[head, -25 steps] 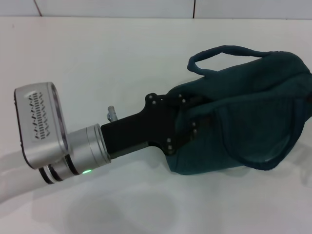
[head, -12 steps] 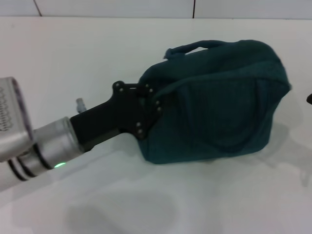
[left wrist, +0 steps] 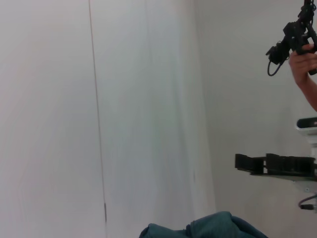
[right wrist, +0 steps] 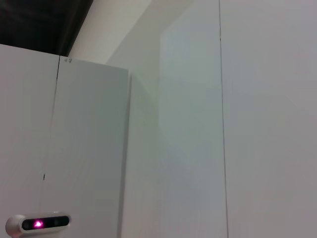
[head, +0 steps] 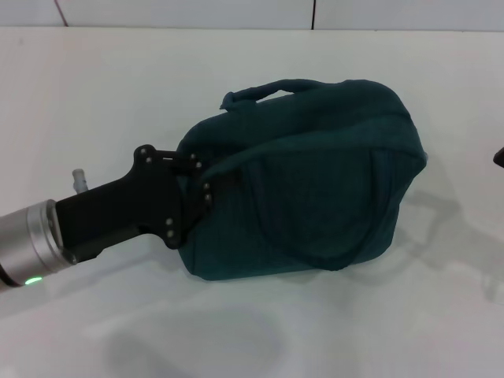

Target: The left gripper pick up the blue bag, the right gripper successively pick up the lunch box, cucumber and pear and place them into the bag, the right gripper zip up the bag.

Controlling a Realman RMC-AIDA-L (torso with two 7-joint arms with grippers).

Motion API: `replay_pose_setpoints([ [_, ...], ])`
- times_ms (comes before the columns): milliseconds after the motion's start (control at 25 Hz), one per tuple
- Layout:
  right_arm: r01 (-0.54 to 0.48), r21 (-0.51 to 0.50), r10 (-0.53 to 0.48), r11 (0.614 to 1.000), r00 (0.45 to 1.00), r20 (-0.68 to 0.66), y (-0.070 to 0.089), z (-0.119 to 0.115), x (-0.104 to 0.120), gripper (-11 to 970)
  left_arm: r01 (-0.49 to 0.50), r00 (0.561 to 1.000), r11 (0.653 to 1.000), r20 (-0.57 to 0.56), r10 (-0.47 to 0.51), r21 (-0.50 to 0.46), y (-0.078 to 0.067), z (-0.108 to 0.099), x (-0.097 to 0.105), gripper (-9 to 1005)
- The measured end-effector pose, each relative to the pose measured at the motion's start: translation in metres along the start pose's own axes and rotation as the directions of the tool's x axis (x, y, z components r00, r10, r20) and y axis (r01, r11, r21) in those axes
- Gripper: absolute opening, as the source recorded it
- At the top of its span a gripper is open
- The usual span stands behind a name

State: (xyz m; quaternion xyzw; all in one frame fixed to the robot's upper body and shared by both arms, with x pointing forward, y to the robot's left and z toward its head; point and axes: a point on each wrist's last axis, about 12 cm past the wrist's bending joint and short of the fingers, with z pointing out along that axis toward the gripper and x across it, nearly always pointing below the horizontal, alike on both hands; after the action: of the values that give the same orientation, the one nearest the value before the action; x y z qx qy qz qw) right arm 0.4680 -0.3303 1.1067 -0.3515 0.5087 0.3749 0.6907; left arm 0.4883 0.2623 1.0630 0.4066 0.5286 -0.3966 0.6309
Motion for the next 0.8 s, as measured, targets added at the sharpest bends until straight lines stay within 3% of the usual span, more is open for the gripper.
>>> replay_pose_setpoints([
  [480, -0.023, -0.014, 0.023, 1.0, 1.0, 0.004, 0.001, 0.006, 0.004, 495, 0.007, 0.999, 1.0, -0.037, -0.006, 0.03, 0.003, -0.007, -0.001, 79],
  [600, -0.059, -0.041, 0.06, 0.997, 0.998, 0.015, 0.0, 0.02, 0.009, 495, 0.012, 0.999, 0.999, -0.047, -0.01, 0.044, 0.002, -0.007, 0.0, 84],
  [800, -0.122, -0.193, 0.118, 0.974, 0.992, -0.035, 0.0, 0.055, 0.017, 496, 0.01, 0.999, 0.999, -0.05, -0.007, 0.046, 0.002, -0.006, 0.0, 91],
])
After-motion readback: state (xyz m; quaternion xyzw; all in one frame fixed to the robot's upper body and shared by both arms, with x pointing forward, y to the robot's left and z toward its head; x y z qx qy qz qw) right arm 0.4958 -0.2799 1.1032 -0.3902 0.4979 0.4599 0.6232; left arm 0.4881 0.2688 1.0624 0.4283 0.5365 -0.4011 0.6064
